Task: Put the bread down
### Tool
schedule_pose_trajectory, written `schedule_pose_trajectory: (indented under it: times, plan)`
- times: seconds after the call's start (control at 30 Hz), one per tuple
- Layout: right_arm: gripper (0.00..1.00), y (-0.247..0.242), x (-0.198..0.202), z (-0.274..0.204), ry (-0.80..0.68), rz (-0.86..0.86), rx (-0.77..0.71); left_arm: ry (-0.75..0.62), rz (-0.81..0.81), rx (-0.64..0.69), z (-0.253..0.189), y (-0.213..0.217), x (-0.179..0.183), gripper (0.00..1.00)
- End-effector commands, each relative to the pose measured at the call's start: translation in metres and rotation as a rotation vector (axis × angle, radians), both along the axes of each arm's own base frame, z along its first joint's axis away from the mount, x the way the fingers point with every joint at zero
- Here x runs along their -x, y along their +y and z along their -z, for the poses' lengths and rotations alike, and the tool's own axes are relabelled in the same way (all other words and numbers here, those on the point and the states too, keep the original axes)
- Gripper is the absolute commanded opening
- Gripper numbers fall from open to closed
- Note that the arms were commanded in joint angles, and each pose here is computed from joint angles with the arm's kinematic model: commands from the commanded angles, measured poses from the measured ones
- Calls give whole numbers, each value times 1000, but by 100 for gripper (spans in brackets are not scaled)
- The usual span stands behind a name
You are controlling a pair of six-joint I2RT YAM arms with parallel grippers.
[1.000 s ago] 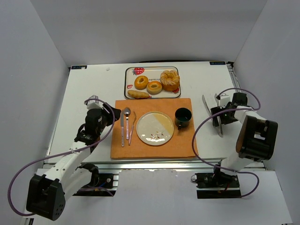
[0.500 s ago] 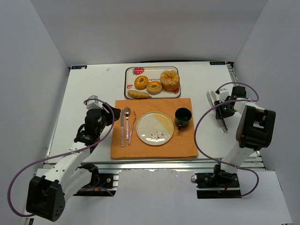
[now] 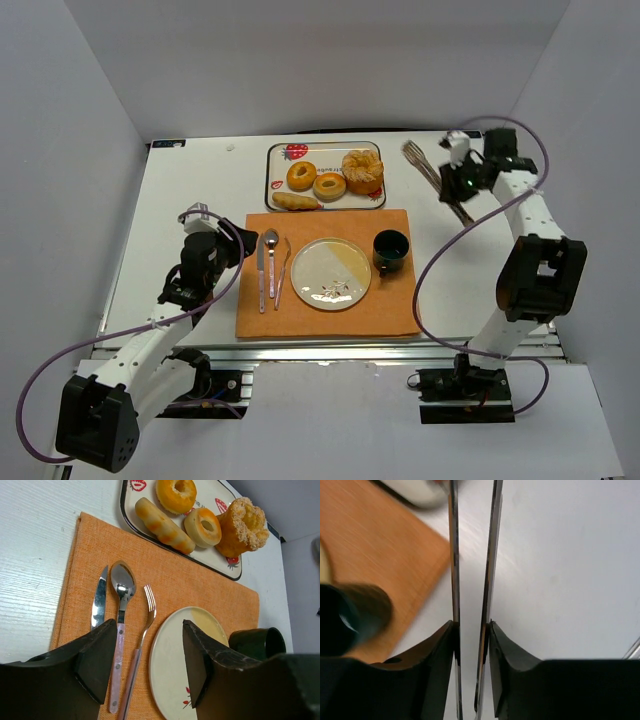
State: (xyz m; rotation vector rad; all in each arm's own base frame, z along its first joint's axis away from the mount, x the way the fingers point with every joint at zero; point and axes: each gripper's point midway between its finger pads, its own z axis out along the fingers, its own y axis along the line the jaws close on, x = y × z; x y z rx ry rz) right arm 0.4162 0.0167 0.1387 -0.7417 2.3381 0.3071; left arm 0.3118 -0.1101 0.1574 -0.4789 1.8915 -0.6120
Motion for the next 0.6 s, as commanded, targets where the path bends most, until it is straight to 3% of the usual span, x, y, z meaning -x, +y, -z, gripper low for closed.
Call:
schedule_pose_trajectory:
  times: [0.0,0.23,0.57]
  plan:
    - [39,97,9,-58,-41,-207,-98,-63,8,49,-25,-5,-4,65]
    - [44,175,-2,-66,-82,-358,-85,-67,-7,69,-31,-1,5,65]
    - [46,209,-18,-60,-247,-491,150,-64,-40,93,-27,4,8,65]
